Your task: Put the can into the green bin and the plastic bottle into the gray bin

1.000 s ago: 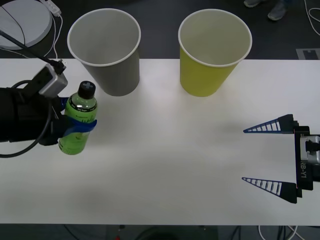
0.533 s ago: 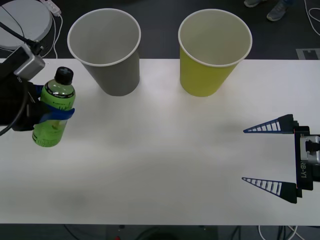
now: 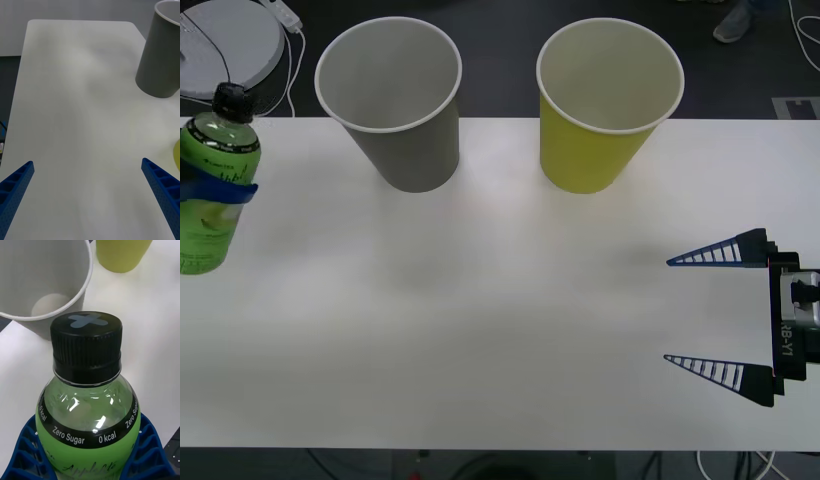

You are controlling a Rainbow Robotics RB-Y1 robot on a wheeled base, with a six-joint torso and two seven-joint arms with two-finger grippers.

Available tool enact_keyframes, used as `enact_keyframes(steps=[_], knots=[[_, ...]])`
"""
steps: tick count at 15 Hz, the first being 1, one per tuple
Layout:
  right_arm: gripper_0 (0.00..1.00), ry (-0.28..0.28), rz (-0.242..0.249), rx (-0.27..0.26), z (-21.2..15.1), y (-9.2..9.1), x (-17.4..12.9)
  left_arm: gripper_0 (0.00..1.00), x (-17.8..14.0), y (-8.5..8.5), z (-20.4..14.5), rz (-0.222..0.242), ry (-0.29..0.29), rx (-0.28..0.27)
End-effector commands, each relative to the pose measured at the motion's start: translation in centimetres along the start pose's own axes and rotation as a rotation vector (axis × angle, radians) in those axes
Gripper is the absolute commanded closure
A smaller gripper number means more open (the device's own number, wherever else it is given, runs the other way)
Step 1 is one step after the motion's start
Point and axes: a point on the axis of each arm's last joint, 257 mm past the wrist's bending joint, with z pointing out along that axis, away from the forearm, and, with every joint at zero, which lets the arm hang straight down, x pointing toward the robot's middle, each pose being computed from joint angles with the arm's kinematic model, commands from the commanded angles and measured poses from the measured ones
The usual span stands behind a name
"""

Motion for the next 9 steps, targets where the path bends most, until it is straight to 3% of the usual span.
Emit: enact_keyframes(steps=[1, 6, 9], knots=[[0.0, 0.0, 0.0, 0.0, 0.0, 0.0, 0.0, 1.0, -0.7, 2.0, -1.5, -0.011, 0.011, -0.031], [0.0, 0.0, 0.0, 0.0, 0.0, 0.0, 0.0, 1.0, -2.4, 4.7, -4.0, -0.024, 0.001, -0.077], [0.0, 0.0, 0.0, 0.0, 0.0, 0.0, 0.0, 1.0, -3.8, 6.0, -3.7, -0.022, -0.002, -0.075]])
